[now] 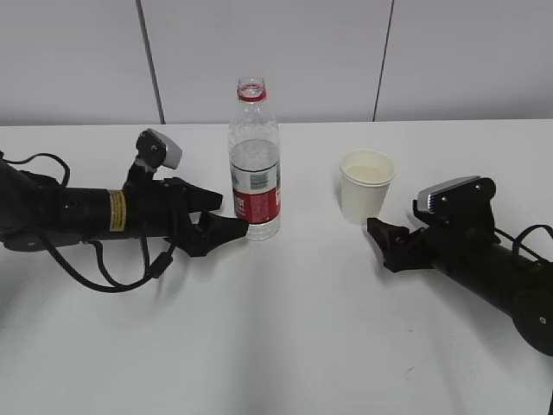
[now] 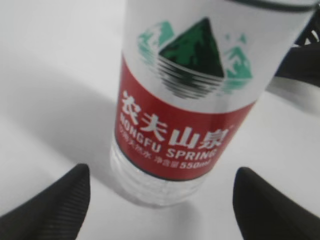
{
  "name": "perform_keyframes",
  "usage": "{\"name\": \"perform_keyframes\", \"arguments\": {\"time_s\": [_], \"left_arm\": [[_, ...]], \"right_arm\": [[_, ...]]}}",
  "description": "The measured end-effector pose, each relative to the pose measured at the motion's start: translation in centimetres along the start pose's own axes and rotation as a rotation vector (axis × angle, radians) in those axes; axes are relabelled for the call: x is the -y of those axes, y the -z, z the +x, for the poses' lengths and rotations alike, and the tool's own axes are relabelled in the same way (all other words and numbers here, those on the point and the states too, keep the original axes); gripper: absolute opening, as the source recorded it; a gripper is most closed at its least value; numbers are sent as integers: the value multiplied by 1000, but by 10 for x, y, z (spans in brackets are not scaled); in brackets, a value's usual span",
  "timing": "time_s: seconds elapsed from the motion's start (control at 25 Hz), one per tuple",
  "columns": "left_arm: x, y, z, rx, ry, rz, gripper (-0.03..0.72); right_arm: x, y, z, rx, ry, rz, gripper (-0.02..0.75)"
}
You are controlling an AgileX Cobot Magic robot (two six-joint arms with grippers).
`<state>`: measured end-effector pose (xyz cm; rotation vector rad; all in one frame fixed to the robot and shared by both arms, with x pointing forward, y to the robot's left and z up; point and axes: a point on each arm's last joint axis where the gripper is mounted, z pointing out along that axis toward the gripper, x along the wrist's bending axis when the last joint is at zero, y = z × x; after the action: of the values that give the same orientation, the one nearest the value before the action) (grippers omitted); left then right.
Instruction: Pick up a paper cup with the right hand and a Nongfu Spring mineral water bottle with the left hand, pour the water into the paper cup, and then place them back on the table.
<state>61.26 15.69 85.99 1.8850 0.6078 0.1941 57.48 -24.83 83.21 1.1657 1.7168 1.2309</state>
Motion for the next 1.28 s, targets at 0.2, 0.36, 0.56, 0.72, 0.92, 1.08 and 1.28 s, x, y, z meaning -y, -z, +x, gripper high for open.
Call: {"name": "perform_keyframes", "arguments": {"time_s": [0.2, 0.36, 0.56, 0.72, 0.92, 1.08, 1.28], "left_arm": [[-8, 26, 4, -107, -12, 63, 537], [-13, 44, 13, -202, -16, 103, 537], [-17, 68, 33, -337, 37, 96, 537], [-16, 90, 51, -474, 92, 125, 537], [-25, 113, 75, -721, 107, 297, 537], [-43, 130, 87, -932, 127, 430, 537], [-55, 146, 89, -1120, 232, 588, 537]], "right_arm": [[-3, 15, -6, 99, -49, 10, 651], [-6, 18, -15, 184, -85, 2, 640], [-14, 19, -39, 273, -109, -39, 624], [-21, 17, -61, 333, -147, -84, 612], [-32, 8, -75, 328, -211, -81, 602], [-46, 2, -79, 302, -212, 40, 596], [-77, 3, -85, 305, -222, 226, 593]]}}
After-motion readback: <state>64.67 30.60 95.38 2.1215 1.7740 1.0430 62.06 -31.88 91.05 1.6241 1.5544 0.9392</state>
